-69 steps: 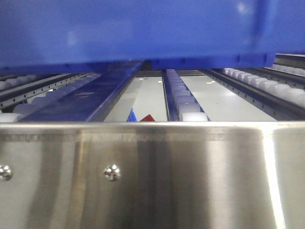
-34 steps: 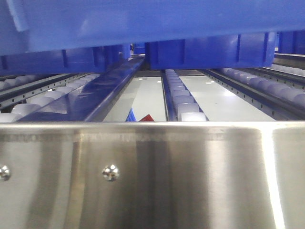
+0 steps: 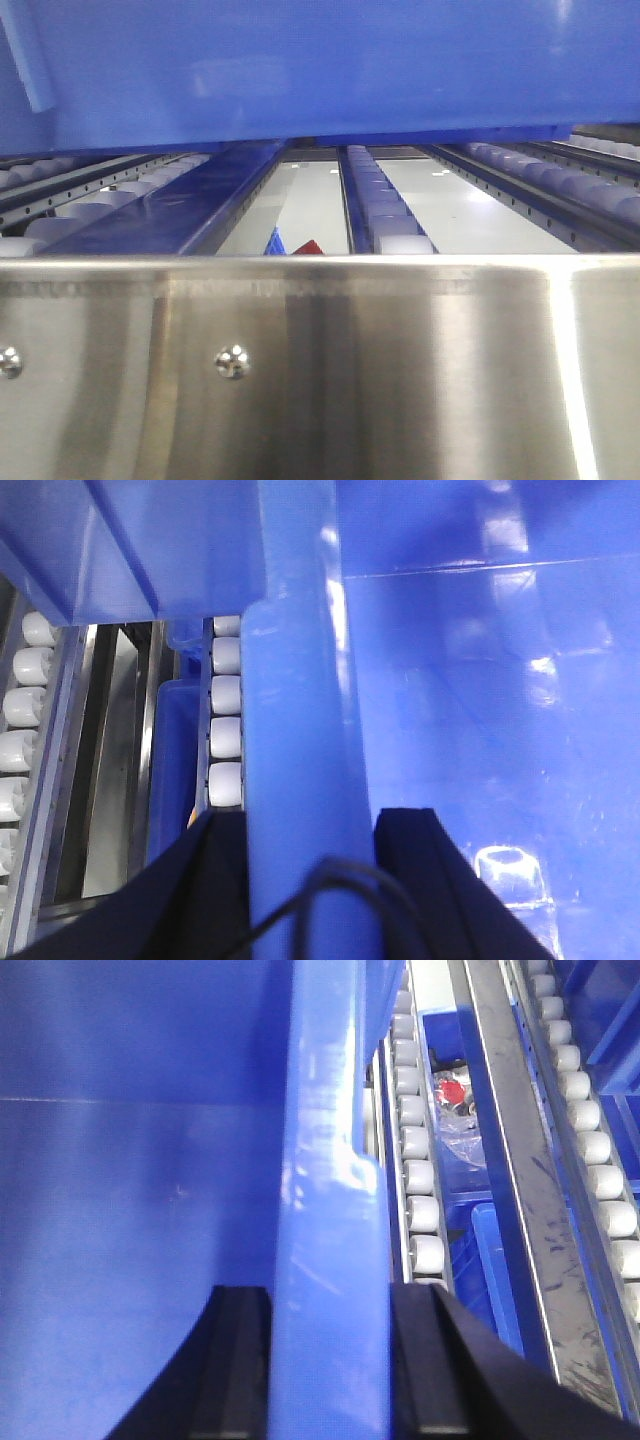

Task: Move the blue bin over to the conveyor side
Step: 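Lift the blue bin with both grippers and pull it off the rack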

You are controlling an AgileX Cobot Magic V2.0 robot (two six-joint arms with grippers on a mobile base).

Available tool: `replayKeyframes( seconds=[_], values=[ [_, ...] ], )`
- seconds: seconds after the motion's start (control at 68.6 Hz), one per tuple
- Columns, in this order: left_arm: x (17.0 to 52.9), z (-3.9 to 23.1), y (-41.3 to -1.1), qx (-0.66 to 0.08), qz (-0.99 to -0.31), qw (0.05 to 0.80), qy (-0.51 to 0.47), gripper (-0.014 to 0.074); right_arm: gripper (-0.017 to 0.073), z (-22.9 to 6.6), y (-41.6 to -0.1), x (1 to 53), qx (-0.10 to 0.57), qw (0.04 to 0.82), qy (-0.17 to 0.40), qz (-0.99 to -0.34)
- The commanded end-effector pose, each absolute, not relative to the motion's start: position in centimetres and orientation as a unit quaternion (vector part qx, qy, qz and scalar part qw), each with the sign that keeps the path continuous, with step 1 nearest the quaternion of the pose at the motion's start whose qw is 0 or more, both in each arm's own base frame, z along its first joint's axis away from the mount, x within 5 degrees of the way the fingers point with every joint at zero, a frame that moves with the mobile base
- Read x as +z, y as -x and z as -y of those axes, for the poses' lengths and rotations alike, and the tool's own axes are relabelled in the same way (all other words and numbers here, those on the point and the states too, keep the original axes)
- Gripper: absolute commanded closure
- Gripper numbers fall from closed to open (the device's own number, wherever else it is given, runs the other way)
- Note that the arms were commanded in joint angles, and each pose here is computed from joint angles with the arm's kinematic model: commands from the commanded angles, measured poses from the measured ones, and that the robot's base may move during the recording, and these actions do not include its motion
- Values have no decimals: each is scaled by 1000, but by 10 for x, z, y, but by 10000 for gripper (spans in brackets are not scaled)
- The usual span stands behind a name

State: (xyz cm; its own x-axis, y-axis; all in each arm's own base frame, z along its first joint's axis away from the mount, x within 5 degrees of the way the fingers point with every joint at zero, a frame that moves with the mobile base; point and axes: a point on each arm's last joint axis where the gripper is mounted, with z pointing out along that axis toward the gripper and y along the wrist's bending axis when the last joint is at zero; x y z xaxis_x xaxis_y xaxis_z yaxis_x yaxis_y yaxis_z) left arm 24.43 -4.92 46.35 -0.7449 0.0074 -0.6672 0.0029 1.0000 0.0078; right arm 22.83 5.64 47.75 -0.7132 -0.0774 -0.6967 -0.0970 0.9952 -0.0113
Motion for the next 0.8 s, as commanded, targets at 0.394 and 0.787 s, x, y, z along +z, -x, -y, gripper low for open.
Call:
replayKeyframes(
  seconds=[0.394,0.787],
  values=[
    [498,32,-185,-10,-875,483,-4,610,636,-34,-157,487,30,481,52,-875],
    [505,24,-149,-28,-833,553,-8,610,636,-30,-139,504,50,565,53,-822]
  ],
)
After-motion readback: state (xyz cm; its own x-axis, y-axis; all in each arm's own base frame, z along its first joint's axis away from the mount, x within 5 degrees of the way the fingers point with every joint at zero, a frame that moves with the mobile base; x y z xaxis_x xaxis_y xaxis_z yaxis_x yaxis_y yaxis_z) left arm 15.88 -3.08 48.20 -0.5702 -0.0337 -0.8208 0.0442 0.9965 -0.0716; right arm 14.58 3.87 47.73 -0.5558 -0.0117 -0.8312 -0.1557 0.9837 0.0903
